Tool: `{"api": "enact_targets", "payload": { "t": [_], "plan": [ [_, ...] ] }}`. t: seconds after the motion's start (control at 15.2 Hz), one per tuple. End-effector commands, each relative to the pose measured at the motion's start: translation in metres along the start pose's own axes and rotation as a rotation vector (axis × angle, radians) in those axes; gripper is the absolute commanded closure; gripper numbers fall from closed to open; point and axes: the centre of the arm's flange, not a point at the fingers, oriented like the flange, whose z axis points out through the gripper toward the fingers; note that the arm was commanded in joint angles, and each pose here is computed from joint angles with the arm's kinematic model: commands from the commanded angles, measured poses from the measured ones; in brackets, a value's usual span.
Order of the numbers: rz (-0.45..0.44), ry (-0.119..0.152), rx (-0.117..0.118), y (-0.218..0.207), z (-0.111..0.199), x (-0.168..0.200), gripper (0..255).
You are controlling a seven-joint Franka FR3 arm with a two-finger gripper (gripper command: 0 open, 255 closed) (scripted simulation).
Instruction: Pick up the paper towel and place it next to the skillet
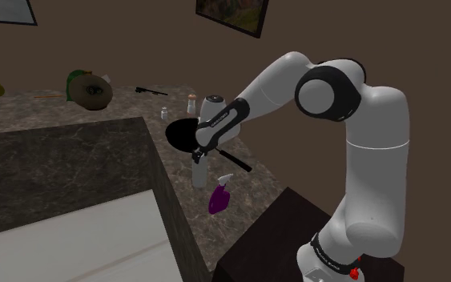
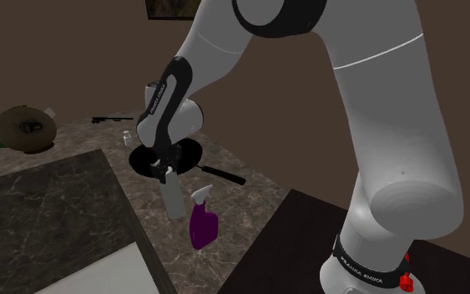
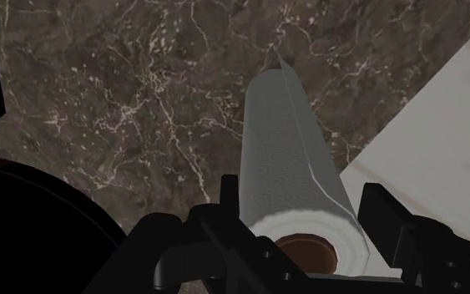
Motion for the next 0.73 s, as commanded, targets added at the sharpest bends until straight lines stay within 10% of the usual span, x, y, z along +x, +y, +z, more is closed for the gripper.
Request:
{"api": "enact_targets", "payload": {
  "t": [0.0,0.4,0.46,0.66],
  "plan": [
    [0.0,0.001,0.0,0.0,0.0052,-0.0013,255],
    [0.0,0.001,0.0,0.0,0.0053,-0.0012,255],
    [0.0,0.001,0.0,0.0,0.0053,-0.0012,0],
    [0.0,0.001,0.0,0.0,0.0053,-0.0012,0]
  ]
}}
